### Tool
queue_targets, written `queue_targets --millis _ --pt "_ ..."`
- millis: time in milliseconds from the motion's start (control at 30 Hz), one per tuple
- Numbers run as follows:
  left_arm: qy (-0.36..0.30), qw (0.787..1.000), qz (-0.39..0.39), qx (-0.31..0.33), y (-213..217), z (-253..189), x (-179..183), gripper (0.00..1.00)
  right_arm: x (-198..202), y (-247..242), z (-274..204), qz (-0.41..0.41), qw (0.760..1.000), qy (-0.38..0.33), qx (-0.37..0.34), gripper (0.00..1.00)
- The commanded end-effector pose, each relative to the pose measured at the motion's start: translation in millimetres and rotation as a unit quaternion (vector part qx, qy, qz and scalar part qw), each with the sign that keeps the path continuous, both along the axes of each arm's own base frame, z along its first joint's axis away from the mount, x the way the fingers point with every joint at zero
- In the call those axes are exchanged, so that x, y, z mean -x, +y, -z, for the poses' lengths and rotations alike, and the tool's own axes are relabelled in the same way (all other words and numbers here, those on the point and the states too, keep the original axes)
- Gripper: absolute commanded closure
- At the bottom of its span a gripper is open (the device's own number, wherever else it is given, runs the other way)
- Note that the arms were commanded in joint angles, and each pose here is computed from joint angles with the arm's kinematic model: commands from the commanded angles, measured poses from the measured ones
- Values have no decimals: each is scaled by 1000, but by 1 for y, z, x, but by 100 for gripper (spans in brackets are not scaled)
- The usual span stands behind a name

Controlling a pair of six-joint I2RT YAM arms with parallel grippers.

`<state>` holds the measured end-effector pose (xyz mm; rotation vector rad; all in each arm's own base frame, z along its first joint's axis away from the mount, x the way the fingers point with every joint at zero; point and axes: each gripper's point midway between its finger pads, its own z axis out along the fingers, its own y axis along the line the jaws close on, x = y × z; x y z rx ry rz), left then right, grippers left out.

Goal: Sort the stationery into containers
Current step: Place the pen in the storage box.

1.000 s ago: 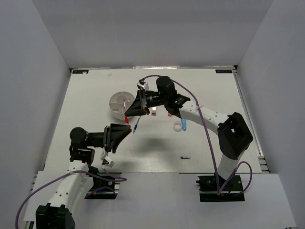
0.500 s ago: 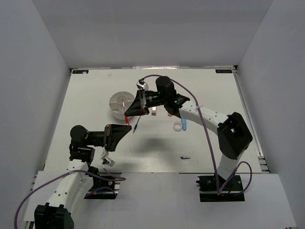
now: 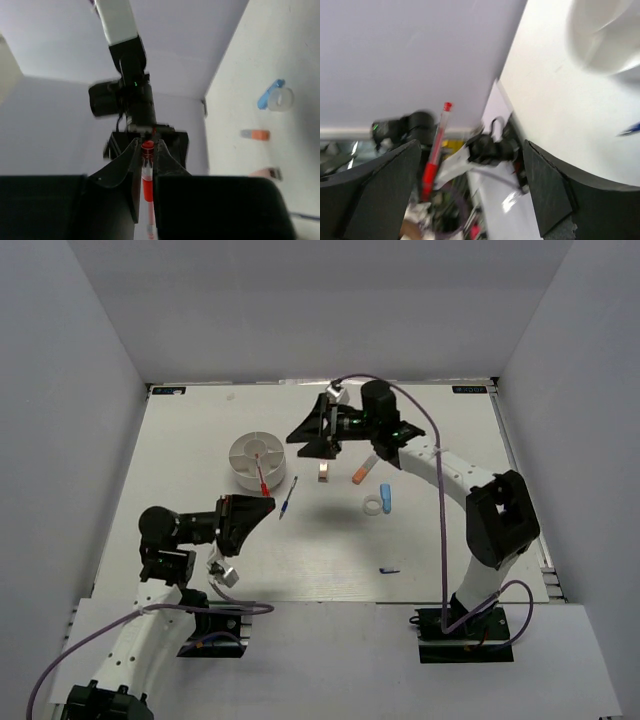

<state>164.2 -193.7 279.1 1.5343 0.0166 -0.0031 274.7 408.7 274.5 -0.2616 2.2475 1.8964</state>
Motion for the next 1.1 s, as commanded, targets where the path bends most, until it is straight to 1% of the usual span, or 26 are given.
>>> queue_targets --millis 0,33,67,100,133,167,200,267,300,367,400,433,467,500,600,633,667,700,733,767,800,833,933,967,1000,1067 --pt "241 967 -23 83 4 -42 -2 100 -37 -37 -22 46 994 -100 -9 13" --pt "249 960 -25 123 6 -69 -9 100 -54 -52 -21 65 991 -114 -4 13" --pt "300 939 -52 158 10 -83 -28 100 -57 -56 -20 66 991 -117 -4 15" --pt "340 923 -75 165 12 -90 -43 100 -66 -65 -20 75 990 -122 -3 16" --pt "425 886 -94 161 9 -76 -68 100 -68 -66 -19 76 989 -124 -3 17" --pt "470 853 -99 204 12 -98 -82 100 -77 -75 -18 89 988 -126 -1 17" --pt "489 834 -114 228 15 -107 -97 100 -79 -76 -17 89 988 -127 -1 18" --pt "559 775 -138 262 17 -110 -132 100 -79 -77 -18 84 987 -134 -3 20" --pt "613 712 -148 310 25 -109 -150 100 -81 -80 -16 85 986 -147 -1 21" --pt "656 648 -163 351 33 -105 -176 100 -82 -83 -14 80 984 -160 2 24" --pt "683 597 -172 383 37 -99 -195 100 -82 -84 -12 77 983 -167 6 25" --pt "691 582 -171 393 40 -98 -202 100 -84 -87 -9 75 979 -190 14 26" --pt "698 569 -169 400 40 -95 -206 100 -84 -90 -4 76 978 -190 25 28" --pt "711 544 -164 415 41 -92 -213 100 -84 -91 -4 69 971 -225 32 29" --pt "717 520 -162 434 44 -81 -221 100 -86 -100 -3 71 956 -276 64 30" --pt "716 516 -166 439 46 -77 -224 100 -85 -101 -2 71 954 -283 70 31" --pt "706 526 -166 444 48 -77 -226 100 -86 -104 -5 77 950 -295 74 31" --pt "704 523 -176 448 51 -63 -228 100 -87 -105 -5 77 947 -303 76 32" --pt "689 527 -181 464 57 -63 -231 100 -84 -104 -1 72 947 -305 78 32" --pt "665 553 -184 467 59 -67 -232 100 -81 -107 2 71 949 -295 84 32" --pt "656 560 -192 468 61 -64 -234 100 -80 -107 4 70 950 -294 85 33" --pt "648 562 -203 472 65 -62 -240 100 -78 -107 7 67 950 -292 85 34" --pt "608 582 -245 481 75 -64 -254 100 -76 -107 10 64 950 -294 88 34" --pt "586 601 -267 474 76 -62 -256 100 -76 -106 10 61 948 -298 90 35" --pt "575 607 -274 475 79 -63 -258 100 -76 -108 12 59 947 -300 94 35" --pt "563 606 -303 473 85 -54 -268 100 -76 -107 15 53 943 -313 100 36"
